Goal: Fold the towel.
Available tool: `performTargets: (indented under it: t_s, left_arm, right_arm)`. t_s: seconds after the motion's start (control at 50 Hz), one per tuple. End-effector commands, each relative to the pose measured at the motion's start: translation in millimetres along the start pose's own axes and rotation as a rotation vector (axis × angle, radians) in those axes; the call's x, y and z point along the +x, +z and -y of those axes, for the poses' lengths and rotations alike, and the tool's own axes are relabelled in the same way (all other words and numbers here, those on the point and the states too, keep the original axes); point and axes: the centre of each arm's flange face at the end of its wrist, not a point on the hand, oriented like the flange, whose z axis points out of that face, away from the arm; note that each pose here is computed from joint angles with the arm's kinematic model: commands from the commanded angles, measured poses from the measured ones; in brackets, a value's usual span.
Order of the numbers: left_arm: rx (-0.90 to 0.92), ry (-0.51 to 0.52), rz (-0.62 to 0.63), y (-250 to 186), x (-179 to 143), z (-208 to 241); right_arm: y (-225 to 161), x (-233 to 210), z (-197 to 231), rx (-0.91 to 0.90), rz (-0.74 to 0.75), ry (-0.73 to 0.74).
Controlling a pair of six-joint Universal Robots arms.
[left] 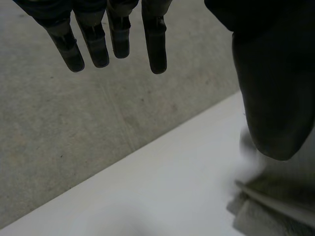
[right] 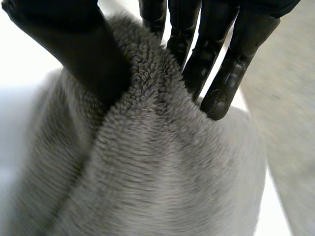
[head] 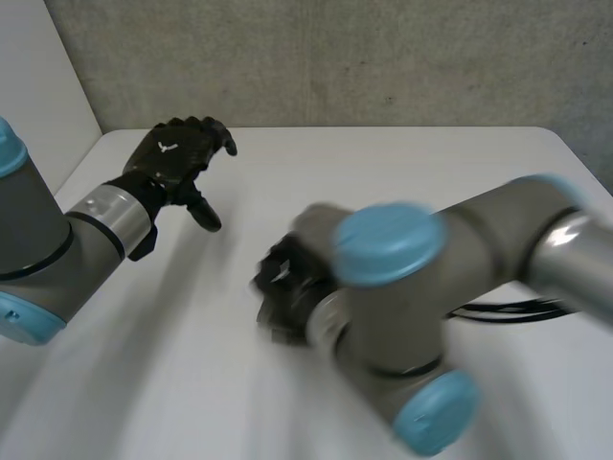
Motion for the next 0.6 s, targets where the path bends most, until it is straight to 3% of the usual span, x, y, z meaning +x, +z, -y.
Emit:
performTargets:
  t_s: [0.02, 0.14, 0.18, 0.28, 0.6]
  left_arm:
    - [0.013, -0.125, 0.025, 4, -8, 3]
    - [0.030, -0.149, 0.023, 10, -9, 6]
    - [0.033, -0.157, 0.010, 16, -5, 6]
    - [0.028, -0.188, -0.025, 20, 7, 4]
    - [-0.113, -0.244, -0.170, 2, 73, -25]
  right_arm:
    - [13, -43, -3, -0.070, 0.041, 0.013]
    - [8, -9, 0, -0.072, -0.058, 0.197]
    - [-3, 24, 0, -0.051, -0.122, 0.326]
    - [-26, 62, -4, -0.025, -0.172, 0.437]
    - [-37, 96, -72, -0.101, -0.183, 0.716]
